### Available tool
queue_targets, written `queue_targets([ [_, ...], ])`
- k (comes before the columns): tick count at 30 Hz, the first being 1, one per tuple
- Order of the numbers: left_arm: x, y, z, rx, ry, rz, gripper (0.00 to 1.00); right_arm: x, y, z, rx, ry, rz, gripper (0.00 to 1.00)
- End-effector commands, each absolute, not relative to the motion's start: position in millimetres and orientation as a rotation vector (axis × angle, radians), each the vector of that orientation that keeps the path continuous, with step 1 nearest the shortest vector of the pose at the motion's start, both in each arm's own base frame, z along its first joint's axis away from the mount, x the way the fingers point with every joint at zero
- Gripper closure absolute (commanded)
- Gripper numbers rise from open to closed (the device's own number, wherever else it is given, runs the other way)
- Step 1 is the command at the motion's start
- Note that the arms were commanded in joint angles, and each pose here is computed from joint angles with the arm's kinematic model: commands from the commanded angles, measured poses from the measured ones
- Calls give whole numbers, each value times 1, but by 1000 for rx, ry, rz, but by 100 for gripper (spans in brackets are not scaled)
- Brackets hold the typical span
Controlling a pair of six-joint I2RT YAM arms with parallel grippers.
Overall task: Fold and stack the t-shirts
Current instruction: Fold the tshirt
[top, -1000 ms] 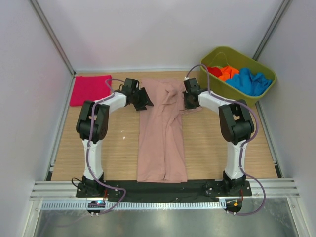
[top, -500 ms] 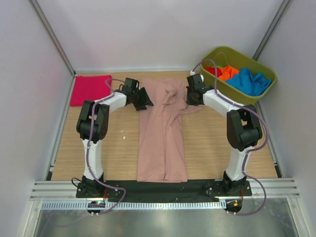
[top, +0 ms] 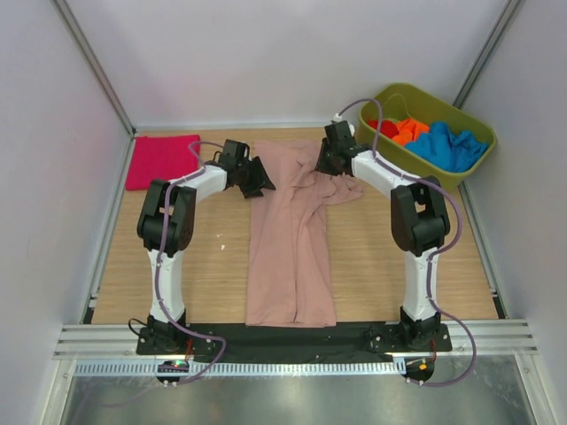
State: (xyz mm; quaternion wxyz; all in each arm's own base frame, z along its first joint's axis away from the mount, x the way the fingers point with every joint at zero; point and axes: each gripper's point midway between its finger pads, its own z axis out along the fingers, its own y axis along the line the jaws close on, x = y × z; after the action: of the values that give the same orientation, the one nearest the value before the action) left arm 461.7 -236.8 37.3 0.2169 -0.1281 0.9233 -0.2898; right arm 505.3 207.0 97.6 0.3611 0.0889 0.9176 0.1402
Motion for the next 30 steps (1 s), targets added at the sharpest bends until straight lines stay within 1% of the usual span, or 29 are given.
queue_targets([
  [1,465,-234,34,-364,2561,-795,48,516,228,99,273,2343,459,70],
  [5,465,-233,32,-366,2563,-786,47,517,236,84,281,2364,471,67],
  [12,466,-233,32,-366,2561,-790,47,518,240,60,284,2392,436,66],
  [20,467,-233,34,-367,2556,-790,47,518,227,46,275,2410,275,62],
  [25,467,-233,34,-371,2555,-790,47,518,226,39,267,2424,216,63],
  [30,466,-233,34,-372,2556,-790,47,517,226,35,267,2433,210,69],
])
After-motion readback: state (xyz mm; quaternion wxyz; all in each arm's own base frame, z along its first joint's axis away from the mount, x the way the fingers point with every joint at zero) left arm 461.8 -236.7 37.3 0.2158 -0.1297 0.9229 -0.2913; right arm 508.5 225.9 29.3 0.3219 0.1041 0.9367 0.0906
